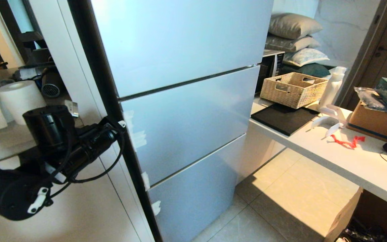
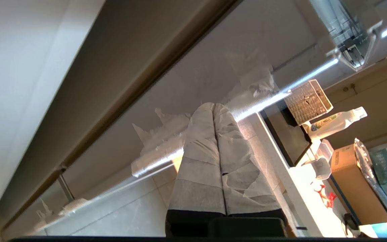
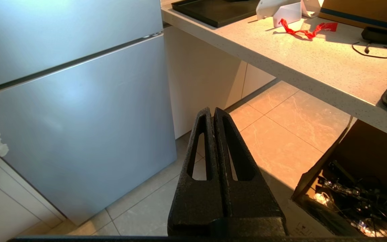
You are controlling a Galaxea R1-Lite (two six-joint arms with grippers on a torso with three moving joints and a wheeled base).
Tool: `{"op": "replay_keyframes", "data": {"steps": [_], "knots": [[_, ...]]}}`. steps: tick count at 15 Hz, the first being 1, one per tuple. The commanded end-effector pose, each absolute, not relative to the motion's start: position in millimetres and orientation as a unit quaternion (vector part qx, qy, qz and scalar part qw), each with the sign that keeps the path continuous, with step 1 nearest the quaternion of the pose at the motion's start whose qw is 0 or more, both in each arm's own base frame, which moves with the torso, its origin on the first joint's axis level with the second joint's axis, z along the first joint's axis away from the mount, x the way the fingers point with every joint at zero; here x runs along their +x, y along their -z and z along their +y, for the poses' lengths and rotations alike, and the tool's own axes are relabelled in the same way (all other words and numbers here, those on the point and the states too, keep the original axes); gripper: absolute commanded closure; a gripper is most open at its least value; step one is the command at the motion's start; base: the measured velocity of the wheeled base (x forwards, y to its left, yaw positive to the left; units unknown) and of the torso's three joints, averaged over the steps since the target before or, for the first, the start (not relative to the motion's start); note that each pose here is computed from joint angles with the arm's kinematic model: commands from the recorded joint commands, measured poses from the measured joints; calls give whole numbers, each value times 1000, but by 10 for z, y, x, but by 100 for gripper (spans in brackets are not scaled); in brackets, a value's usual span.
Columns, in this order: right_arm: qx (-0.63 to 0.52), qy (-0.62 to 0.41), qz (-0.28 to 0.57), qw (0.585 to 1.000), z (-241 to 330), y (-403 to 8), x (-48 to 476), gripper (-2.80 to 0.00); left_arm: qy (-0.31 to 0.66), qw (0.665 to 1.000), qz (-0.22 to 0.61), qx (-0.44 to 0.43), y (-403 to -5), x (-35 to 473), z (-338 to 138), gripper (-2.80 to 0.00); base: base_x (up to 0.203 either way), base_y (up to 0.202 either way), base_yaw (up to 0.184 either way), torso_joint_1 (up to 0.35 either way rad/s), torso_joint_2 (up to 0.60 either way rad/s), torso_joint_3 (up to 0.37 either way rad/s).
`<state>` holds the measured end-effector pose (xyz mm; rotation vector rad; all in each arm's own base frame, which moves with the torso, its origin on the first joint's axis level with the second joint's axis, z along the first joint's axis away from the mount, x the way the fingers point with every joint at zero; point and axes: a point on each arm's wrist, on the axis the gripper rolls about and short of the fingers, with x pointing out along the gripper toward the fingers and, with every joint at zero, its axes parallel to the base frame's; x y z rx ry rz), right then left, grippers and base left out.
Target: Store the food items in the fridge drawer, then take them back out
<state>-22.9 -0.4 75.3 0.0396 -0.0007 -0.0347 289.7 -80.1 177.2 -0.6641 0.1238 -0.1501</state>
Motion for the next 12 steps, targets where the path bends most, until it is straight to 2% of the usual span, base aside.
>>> {"op": "replay_keyframes", "data": {"steps": [1, 9, 12], "knots": [[20, 18, 0, 1000, -4, -753, -228, 0, 87, 935, 67, -336, -1760, 2894, -871, 0, 0, 0, 0, 0, 0, 0], [20, 18, 0, 1000, -4, -753, -228, 0, 100, 935, 85, -328, -1547, 2817, -989, 0, 0, 0, 0, 0, 0, 0], [20, 18, 0, 1000, -4, -753, -228, 0, 69, 939, 56, -332, -1654, 2724, -932, 0, 0, 0, 0, 0, 0, 0]]}}
